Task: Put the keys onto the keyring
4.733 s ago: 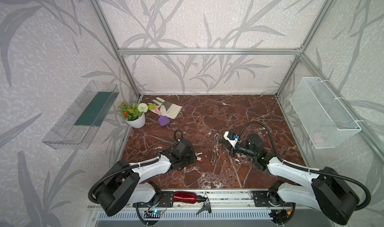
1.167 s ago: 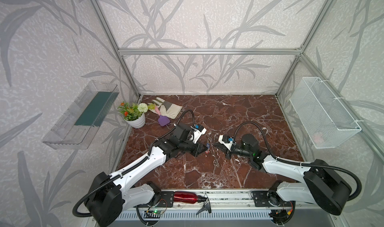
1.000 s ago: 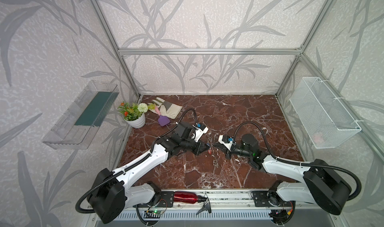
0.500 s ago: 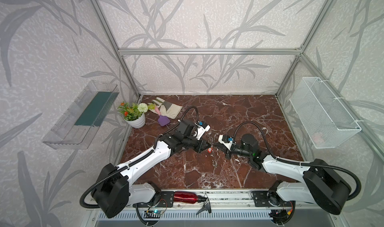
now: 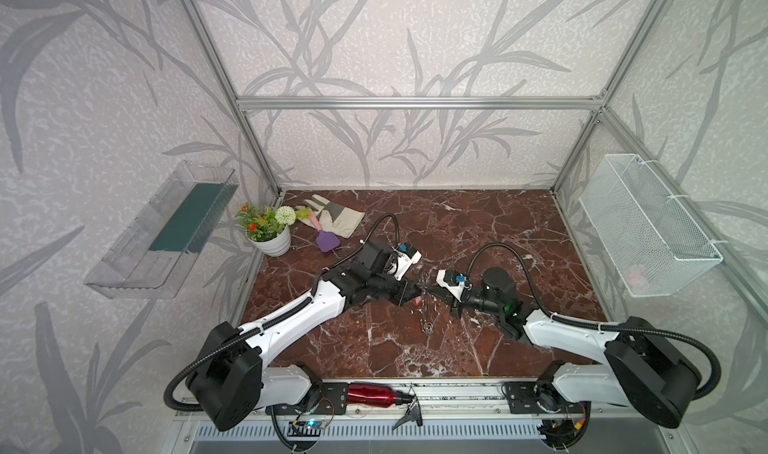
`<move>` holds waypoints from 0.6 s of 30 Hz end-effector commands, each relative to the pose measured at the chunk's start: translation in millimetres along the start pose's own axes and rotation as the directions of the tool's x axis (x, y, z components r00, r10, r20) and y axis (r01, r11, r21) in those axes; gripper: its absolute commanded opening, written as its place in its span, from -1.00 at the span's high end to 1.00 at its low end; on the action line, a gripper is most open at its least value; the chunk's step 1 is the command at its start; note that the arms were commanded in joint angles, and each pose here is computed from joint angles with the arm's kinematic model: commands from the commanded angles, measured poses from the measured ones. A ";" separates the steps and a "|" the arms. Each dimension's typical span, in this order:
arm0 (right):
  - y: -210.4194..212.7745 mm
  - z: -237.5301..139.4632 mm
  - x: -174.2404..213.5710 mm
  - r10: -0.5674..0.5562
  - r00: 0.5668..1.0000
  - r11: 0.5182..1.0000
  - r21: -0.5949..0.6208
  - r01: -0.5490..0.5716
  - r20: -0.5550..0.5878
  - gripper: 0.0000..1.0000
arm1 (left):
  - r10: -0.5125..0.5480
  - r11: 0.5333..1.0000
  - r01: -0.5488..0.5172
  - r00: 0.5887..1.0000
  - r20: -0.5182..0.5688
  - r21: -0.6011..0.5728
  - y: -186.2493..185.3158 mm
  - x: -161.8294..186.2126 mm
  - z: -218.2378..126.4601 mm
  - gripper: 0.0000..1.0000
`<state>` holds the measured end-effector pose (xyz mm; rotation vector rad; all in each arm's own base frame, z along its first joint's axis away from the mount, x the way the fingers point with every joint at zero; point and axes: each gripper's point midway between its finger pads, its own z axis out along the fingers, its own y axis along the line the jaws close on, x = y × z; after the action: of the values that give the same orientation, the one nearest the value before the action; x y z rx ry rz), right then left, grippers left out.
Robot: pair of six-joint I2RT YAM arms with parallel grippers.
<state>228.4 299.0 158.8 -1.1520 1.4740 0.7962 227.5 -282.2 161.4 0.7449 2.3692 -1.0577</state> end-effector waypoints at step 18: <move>2.5 5.9 -12.1 -0.013 0.999 0.999 -0.033 0.014 0.033 1.00 | -0.072 0.996 0.077 0.991 0.111 -0.046 15.4 -18.2 -13.1 1.00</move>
<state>231.7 301.1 158.7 -1.1505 1.4741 0.7946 236.4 -274.3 161.6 0.6184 2.3926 -1.0694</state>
